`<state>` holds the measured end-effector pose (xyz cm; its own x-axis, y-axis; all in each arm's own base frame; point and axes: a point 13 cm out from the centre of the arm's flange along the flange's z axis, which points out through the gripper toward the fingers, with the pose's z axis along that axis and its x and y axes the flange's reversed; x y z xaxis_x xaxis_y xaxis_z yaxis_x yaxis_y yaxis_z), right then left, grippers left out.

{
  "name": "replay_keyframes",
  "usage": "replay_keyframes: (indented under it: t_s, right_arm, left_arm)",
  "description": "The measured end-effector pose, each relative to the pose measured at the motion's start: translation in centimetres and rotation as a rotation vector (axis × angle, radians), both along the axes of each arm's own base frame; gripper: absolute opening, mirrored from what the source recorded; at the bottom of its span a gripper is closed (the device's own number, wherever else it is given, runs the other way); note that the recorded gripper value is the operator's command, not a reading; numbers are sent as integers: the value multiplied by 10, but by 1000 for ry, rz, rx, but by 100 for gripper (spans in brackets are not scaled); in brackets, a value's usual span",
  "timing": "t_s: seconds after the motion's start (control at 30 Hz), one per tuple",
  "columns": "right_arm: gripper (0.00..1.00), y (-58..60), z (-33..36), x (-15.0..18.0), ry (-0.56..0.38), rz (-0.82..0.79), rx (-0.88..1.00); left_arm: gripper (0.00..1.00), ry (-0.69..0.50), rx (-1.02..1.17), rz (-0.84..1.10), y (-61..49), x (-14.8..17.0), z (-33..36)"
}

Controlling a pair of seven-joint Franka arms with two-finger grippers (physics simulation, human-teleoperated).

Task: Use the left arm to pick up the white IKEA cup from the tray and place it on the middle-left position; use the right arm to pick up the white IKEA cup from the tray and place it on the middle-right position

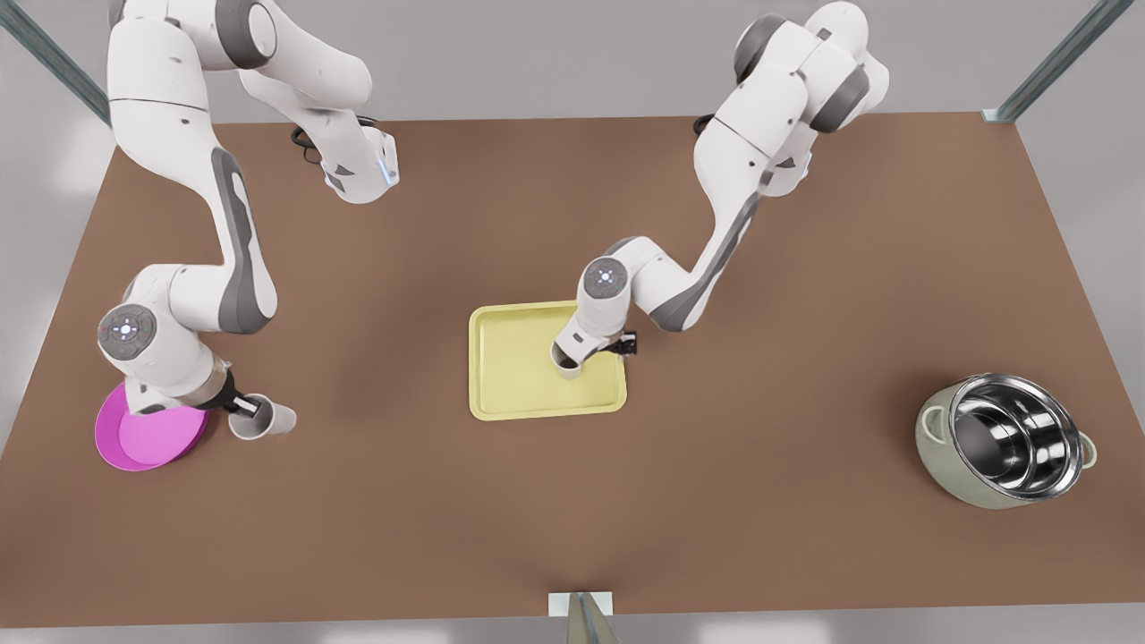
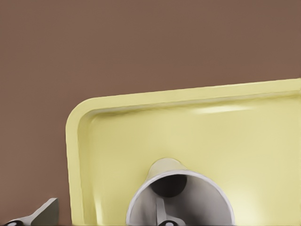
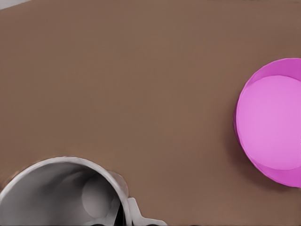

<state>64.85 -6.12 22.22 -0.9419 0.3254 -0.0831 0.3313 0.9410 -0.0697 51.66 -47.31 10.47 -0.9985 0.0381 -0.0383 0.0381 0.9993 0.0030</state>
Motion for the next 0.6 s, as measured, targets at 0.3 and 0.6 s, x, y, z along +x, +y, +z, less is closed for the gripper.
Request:
replay_keyframes:
  t_s: [0.3,0.6]
  right_arm:
    - [5,9,-66,-6,13,197,65]
    - [100,5,-81,-3,23,272,35]
  left_arm:
    - [40,-34,-53,56,-25,-6,-5]
    - [13,-69,-72,133,-26,6,32]
